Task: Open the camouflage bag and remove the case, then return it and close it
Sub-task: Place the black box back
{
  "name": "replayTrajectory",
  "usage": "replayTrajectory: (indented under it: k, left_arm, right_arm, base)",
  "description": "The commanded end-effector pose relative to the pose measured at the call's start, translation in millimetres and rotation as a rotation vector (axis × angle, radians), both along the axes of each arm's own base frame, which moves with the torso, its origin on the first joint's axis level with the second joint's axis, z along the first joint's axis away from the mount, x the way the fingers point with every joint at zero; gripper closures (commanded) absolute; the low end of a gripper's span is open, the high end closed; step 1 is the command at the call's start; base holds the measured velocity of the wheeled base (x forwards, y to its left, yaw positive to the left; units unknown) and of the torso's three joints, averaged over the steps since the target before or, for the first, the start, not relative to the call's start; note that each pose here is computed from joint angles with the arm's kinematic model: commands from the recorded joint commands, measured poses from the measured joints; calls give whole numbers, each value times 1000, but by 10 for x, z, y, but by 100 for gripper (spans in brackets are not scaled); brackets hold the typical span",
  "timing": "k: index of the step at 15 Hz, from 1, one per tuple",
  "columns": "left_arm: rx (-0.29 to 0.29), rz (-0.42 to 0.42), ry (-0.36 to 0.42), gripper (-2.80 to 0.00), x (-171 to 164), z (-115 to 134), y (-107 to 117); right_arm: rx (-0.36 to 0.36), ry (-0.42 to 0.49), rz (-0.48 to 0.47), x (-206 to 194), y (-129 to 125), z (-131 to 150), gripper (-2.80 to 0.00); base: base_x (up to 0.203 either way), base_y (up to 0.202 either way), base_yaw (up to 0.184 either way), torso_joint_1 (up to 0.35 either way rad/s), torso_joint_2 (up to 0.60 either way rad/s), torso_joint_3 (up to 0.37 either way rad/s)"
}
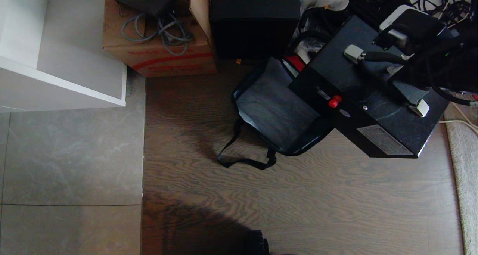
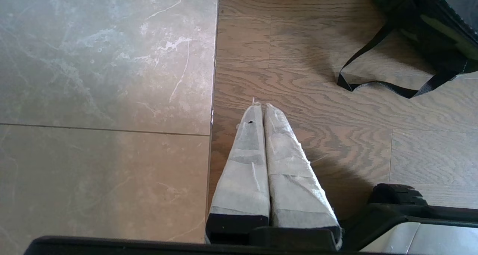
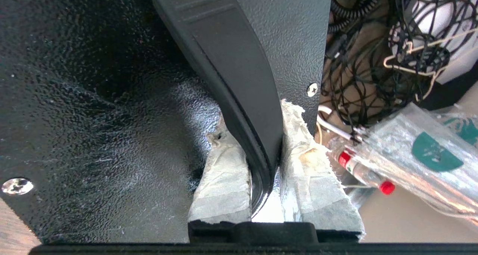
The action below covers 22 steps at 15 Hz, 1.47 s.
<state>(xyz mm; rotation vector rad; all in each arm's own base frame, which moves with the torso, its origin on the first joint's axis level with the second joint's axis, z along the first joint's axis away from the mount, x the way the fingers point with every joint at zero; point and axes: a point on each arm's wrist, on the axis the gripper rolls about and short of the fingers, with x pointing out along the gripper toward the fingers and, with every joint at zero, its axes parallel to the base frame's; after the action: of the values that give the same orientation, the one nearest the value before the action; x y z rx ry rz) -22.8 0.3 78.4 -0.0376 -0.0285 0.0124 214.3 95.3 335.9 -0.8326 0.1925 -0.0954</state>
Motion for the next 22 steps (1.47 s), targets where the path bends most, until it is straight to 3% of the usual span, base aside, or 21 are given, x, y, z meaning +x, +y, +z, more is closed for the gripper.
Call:
replayTrajectory:
  k: [1, 22]
  left_arm:
    - [-1, -1, 7, 0, 6, -20, 0]
    - [-1, 1, 7, 0, 6, -20, 0]
  right_arm:
    - [-6, 2, 15, 22, 61, 0, 0]
    - [3, -14, 60, 270, 776, 22, 0]
  base:
    - [0, 0, 0, 0, 0, 0]
    - [0, 0, 0, 0, 0, 0]
